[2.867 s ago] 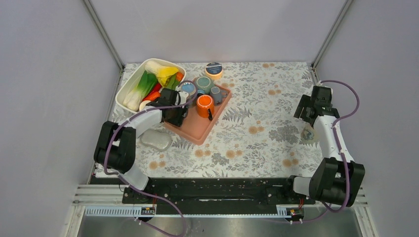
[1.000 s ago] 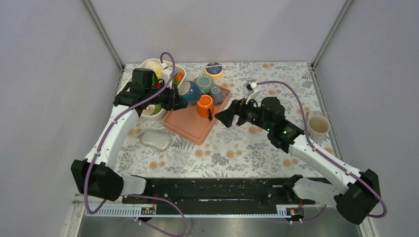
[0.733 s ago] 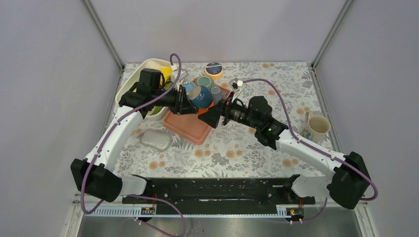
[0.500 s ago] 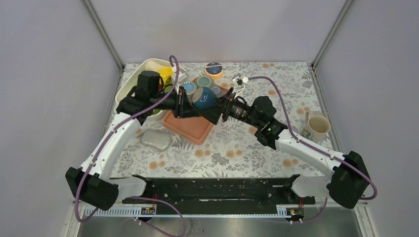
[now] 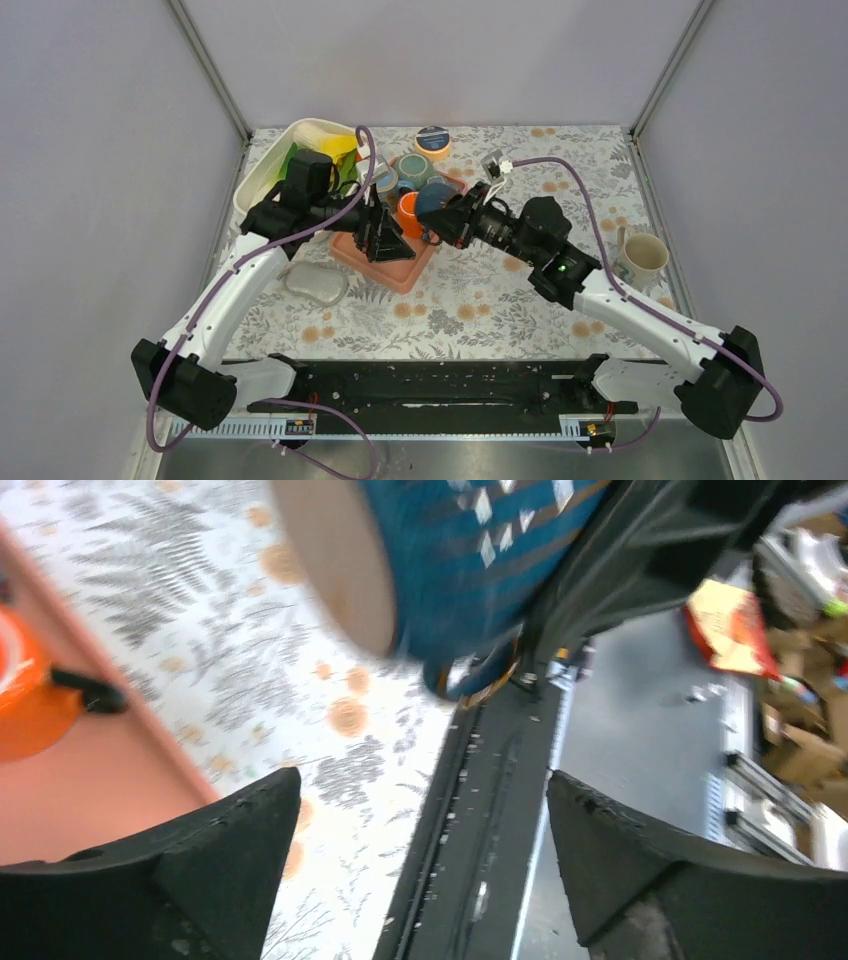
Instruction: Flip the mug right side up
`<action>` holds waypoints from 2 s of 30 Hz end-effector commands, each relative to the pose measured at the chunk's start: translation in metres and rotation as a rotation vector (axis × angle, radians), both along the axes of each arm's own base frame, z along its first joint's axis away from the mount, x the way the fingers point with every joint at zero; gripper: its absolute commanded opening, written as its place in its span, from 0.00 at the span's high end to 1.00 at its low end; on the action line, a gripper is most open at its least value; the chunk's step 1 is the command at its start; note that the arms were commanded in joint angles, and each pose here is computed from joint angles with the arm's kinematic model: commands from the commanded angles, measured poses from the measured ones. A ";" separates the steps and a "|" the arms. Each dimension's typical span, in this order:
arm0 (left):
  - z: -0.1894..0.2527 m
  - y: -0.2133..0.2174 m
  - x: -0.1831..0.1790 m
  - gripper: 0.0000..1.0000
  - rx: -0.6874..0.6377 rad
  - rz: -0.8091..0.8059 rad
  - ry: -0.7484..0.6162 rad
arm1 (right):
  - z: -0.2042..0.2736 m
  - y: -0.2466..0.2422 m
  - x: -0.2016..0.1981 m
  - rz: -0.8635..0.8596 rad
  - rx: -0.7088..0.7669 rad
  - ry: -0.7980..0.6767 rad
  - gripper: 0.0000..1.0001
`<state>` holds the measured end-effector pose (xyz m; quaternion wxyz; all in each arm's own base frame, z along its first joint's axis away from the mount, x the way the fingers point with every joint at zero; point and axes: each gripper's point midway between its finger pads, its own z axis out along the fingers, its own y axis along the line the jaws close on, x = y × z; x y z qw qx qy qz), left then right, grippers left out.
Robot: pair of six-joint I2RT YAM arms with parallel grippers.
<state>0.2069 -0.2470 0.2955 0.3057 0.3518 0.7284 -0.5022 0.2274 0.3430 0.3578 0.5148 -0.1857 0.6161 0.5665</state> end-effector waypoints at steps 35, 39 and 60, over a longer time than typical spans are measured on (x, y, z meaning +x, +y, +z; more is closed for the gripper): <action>-0.135 0.087 0.056 0.08 0.556 -0.055 -0.311 | -0.321 -0.079 -0.057 -0.120 -1.206 0.496 0.97; -0.140 0.080 0.054 0.11 0.546 -0.141 -0.332 | -0.325 -0.080 -0.059 -0.119 -1.201 0.506 0.78; -0.145 -0.023 0.132 0.04 0.795 -0.832 -1.165 | -0.221 -0.152 -0.018 -0.319 -0.858 0.416 0.09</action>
